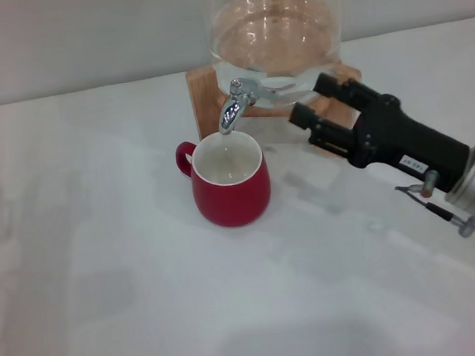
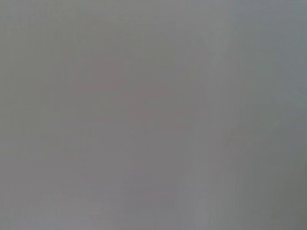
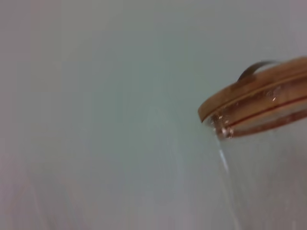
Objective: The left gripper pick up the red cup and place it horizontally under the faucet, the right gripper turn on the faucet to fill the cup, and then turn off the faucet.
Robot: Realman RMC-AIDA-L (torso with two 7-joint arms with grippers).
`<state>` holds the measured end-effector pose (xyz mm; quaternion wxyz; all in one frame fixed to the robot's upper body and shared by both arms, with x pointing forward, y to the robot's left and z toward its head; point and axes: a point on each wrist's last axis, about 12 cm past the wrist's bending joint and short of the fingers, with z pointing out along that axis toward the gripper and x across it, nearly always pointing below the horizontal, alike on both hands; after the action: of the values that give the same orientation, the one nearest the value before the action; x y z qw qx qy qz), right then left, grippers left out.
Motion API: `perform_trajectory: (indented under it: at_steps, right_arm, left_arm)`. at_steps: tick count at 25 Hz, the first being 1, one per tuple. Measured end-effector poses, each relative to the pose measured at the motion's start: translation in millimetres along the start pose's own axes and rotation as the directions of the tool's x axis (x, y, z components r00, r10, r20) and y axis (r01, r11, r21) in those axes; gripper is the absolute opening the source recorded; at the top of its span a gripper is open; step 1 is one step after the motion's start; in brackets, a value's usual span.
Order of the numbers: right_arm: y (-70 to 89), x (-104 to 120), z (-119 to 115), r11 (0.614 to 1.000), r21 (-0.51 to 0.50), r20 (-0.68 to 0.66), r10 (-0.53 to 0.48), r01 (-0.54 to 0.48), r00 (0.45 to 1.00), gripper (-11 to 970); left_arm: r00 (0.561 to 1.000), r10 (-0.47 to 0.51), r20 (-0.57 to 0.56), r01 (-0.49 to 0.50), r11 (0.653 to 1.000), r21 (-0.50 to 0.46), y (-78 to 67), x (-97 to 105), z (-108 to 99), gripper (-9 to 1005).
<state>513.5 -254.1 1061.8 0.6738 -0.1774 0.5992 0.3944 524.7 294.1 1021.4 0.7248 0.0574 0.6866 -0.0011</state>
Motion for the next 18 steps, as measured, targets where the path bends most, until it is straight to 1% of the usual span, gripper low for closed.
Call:
perform_trajectory:
  at_steps: [5, 18]
  right_arm:
    - [-0.5, 3.1, 11.9, 1.0, 0.002, -0.041, 0.0, 0.001, 0.999, 777]
    - [-0.2, 5.8, 29.7, 1.0, -0.018, -0.085, -0.001, -0.001, 0.996, 777]
  left_arm:
    - [1.0, 0.007, -0.013, -0.007, 1.0, 0.001, 0.7, 1.3, 0.8, 624]
    - [1.0, 0.017, -0.026, -0.017, 1.0, 0.003, 2.0, 3.7, -1.6, 623]
